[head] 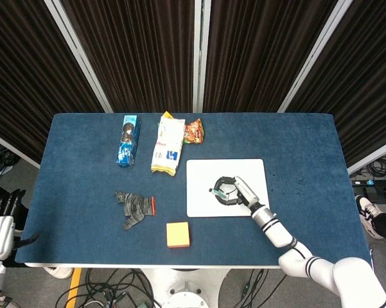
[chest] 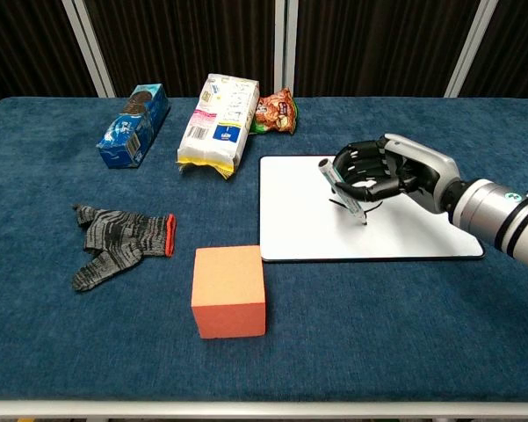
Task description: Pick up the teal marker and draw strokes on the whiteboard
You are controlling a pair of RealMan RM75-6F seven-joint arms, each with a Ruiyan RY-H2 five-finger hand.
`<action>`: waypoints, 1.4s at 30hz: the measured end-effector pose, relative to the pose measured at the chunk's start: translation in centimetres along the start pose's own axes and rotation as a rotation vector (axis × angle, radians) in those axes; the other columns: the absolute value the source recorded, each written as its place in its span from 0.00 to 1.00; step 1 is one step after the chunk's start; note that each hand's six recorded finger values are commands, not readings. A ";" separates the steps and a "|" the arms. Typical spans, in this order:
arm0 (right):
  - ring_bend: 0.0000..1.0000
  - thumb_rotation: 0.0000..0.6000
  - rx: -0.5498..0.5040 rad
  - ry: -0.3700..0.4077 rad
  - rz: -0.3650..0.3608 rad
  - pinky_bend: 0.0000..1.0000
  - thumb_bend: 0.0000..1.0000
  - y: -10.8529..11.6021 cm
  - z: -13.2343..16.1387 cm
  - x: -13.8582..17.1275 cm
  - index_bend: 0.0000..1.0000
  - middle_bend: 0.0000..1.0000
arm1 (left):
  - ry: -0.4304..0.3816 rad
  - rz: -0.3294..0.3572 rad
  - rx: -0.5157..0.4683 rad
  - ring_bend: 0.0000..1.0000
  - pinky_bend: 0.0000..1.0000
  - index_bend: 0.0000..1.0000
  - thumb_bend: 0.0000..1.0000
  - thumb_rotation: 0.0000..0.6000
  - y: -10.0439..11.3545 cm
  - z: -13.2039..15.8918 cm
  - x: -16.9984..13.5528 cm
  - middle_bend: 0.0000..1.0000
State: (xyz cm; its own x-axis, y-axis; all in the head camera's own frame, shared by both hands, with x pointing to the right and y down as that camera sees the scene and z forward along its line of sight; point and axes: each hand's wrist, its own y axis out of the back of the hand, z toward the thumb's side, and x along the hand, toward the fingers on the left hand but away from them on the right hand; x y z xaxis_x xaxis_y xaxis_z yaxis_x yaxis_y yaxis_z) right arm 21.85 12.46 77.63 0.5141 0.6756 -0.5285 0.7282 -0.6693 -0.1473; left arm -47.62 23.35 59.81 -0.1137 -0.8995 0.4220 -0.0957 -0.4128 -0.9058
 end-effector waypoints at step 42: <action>0.24 1.00 1.414 -0.275 -0.062 0.07 0.40 14.8 -3.2 7.8 0.71 0.52 | -0.027 -0.023 -0.004 0.01 0.00 0.04 0.00 1.00 0.0 1.3 0.0 0.04</action>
State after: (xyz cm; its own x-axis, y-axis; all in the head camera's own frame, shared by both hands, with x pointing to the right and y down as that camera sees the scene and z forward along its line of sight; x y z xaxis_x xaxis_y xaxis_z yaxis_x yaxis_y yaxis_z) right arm 38.13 8.81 73.99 0.2783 0.7435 -0.6080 -0.3891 -0.4915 -0.7791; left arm -46.31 23.14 59.77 -0.0852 -0.8931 0.4416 -0.1024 -0.4330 -0.8955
